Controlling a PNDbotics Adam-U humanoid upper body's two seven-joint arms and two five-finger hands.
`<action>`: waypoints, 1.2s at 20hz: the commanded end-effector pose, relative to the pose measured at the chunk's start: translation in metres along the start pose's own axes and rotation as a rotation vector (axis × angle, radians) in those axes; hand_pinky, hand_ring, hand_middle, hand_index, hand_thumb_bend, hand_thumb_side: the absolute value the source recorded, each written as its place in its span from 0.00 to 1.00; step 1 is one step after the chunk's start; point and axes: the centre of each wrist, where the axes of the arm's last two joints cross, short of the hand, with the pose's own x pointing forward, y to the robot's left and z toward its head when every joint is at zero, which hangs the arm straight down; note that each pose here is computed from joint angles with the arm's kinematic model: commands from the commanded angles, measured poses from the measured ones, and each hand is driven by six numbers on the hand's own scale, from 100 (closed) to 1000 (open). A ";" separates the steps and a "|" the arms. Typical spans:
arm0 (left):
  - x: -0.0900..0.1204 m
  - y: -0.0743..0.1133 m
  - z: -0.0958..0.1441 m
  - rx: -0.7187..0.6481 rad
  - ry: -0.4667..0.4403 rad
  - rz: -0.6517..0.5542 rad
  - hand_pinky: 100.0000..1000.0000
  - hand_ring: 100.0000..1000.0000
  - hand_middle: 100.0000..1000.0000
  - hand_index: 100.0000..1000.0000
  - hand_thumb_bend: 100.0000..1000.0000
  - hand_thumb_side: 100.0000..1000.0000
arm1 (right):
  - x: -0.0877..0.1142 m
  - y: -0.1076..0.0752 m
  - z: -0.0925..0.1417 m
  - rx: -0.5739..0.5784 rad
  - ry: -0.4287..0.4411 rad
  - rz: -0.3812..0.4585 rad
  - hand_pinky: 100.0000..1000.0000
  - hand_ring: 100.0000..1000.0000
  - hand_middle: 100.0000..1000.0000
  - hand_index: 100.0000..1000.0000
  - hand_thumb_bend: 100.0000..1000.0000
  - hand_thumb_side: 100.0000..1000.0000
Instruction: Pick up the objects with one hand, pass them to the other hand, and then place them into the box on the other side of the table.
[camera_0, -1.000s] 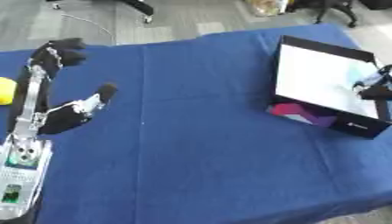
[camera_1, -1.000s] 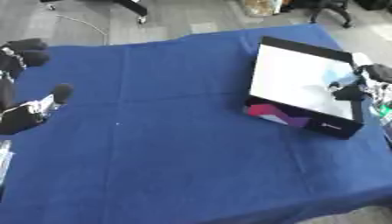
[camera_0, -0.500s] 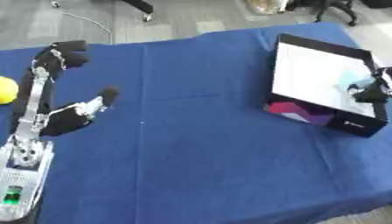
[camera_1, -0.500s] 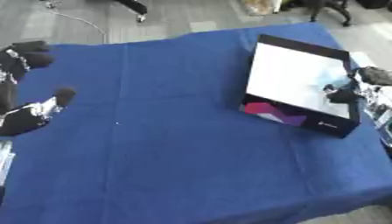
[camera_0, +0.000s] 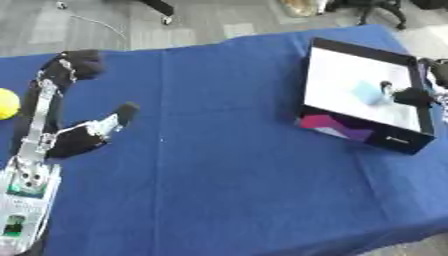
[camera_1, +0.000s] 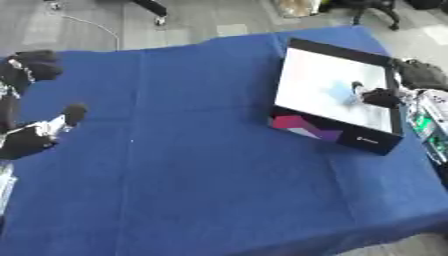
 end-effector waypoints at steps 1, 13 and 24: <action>0.007 0.005 -0.003 0.015 -0.026 -0.014 0.72 0.66 0.68 0.79 0.62 0.43 | -0.001 -0.031 0.004 -0.090 -0.023 0.079 1.00 0.80 0.77 0.98 0.49 0.83; 0.003 0.015 -0.001 0.068 0.003 -0.042 0.72 0.65 0.68 0.79 0.62 0.43 | 0.007 -0.118 0.057 -0.297 -0.164 0.222 1.00 0.79 0.81 0.98 0.52 0.60; 0.000 0.069 0.008 0.222 0.057 -0.221 0.72 0.63 0.66 0.79 0.63 0.42 | 0.044 -0.149 0.091 -0.845 -0.422 -0.331 0.68 0.83 0.72 0.97 0.01 0.00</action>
